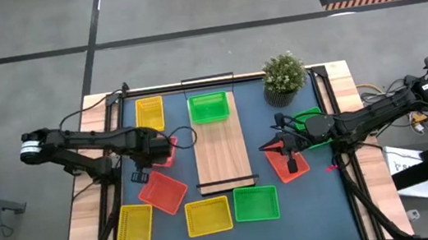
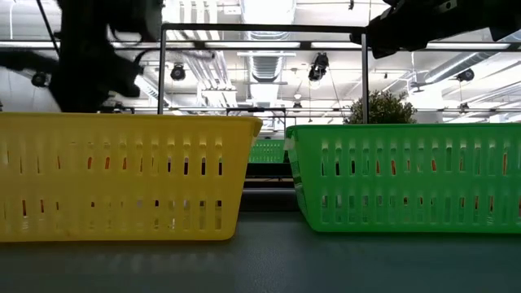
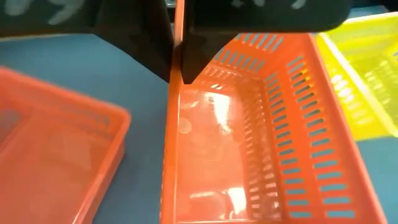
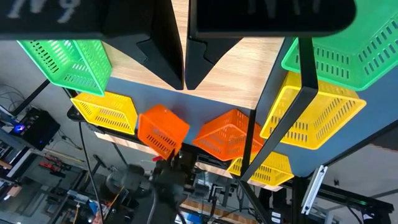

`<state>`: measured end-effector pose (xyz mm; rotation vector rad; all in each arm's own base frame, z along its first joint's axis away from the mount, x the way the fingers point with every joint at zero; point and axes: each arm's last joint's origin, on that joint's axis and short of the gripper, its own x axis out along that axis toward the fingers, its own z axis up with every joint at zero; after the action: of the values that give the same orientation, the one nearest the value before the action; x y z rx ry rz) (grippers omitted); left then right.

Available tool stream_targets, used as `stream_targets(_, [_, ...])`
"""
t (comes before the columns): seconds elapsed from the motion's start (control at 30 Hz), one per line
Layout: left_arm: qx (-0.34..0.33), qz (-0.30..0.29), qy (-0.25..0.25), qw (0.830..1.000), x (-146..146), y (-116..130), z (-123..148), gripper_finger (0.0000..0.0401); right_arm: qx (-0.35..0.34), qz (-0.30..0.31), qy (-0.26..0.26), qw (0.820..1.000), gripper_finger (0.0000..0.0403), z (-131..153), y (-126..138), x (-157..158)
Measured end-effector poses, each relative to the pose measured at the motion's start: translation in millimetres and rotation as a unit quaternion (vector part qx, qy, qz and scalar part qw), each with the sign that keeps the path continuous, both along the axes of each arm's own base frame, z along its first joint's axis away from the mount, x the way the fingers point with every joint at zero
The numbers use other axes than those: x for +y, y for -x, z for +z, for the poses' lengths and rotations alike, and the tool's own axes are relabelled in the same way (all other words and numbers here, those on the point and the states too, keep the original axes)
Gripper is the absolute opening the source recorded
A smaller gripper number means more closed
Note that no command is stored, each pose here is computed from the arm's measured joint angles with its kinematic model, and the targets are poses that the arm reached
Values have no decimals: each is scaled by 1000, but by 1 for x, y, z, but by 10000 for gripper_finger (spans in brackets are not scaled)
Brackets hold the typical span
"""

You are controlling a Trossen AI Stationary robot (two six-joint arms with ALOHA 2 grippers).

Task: Stack baskets on shelf by color
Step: Put the top left orange bin on the shelf

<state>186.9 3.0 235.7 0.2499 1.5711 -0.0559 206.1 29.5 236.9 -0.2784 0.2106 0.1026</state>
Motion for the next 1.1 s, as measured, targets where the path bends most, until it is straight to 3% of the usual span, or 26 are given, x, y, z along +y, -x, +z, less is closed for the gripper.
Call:
stream_targets(0.27, [-125,100,13,987,-17,-19,56,1,3,-2,-9,1000,9,0,0,0])
stream_targets(0.37, [-189,102,0,977,-30,-29,71,1,7,-2,-9,1000,9,-1,0,0])
stream_targets(0.5, [-226,80,-3,971,-46,-46,79,1,10,-2,-8,1000,9,-2,0,0])
stream_targets(0.83, [-182,89,-23,979,-60,-96,57,0,12,-2,-2,1000,9,-2,0,0])
stream_targets(1.1, [-136,76,-53,986,-57,-114,31,0,11,0,8,1000,9,-2,0,0])
